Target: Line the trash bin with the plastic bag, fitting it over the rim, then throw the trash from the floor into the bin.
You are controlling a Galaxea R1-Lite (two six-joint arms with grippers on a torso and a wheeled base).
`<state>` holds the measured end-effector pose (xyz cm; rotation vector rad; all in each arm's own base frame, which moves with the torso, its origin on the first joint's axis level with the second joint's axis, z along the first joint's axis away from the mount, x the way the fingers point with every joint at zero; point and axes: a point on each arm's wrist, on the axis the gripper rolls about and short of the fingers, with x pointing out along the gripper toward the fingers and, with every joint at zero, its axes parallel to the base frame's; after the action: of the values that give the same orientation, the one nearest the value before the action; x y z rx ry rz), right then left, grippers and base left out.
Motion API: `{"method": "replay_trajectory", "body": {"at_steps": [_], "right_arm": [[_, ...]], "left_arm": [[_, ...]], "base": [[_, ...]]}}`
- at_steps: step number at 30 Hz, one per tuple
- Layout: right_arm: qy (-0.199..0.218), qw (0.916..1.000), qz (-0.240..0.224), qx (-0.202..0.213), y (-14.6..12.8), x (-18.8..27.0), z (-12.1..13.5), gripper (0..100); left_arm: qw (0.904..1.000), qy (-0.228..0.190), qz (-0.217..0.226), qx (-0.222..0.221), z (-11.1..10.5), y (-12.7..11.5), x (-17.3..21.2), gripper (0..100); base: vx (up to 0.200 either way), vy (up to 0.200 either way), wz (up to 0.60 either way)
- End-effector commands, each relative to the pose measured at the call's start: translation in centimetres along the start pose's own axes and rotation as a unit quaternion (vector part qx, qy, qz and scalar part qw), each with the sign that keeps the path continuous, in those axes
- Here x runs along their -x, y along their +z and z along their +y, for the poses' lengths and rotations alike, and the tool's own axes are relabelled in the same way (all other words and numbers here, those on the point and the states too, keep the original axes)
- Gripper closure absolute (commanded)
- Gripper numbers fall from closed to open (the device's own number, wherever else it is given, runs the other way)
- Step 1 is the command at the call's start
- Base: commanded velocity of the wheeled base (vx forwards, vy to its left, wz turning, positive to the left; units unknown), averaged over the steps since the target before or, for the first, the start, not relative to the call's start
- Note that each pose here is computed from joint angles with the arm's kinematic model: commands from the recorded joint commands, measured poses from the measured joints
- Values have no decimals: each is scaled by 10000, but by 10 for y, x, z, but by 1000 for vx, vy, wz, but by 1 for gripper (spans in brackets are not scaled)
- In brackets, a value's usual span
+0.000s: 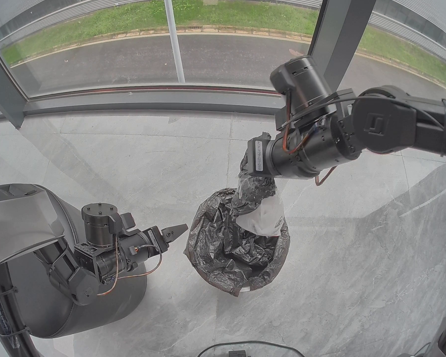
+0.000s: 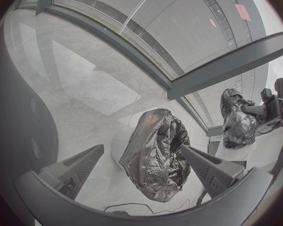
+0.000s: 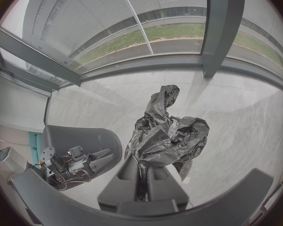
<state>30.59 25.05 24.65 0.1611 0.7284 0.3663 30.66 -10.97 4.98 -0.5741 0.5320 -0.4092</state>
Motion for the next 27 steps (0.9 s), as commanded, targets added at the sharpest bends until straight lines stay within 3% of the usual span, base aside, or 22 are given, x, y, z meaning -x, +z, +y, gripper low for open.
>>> {"method": "replay_trajectory", "body": {"at_steps": [1, 2, 5, 13, 14, 27], "right_arm": [[166, 9979, 606, -140, -26, -59, 9, 100], [350, 9956, 823, -276, -33, -70, 10, 100], [362, 9940, 977, -345, -41, -83, 11, 100], [434, 9948, 843, -364, -41, -96, 12, 100], [434, 9948, 843, -364, -41, -96, 12, 0], [407, 9947, 842, -429, -41, -91, 11, 0]], "left_arm": [[10000, -54, -45, -21, -3, 3, 3, 0], [10000, -50, -39, -19, -3, 2, 2, 0], [10000, -56, -34, -19, -3, 2, 2, 0], [10000, -58, -24, -17, -3, 2, 2, 0], [10000, -58, -24, -17, -3, 2, 2, 0], [10000, -49, -11, -14, -2, 1, 2, 0]], "base": [[0, 0, 0], [0, 0, 0], [0, 0, 0], [0, 0, 0], [0, 0, 0], [0, 0, 0]]}}
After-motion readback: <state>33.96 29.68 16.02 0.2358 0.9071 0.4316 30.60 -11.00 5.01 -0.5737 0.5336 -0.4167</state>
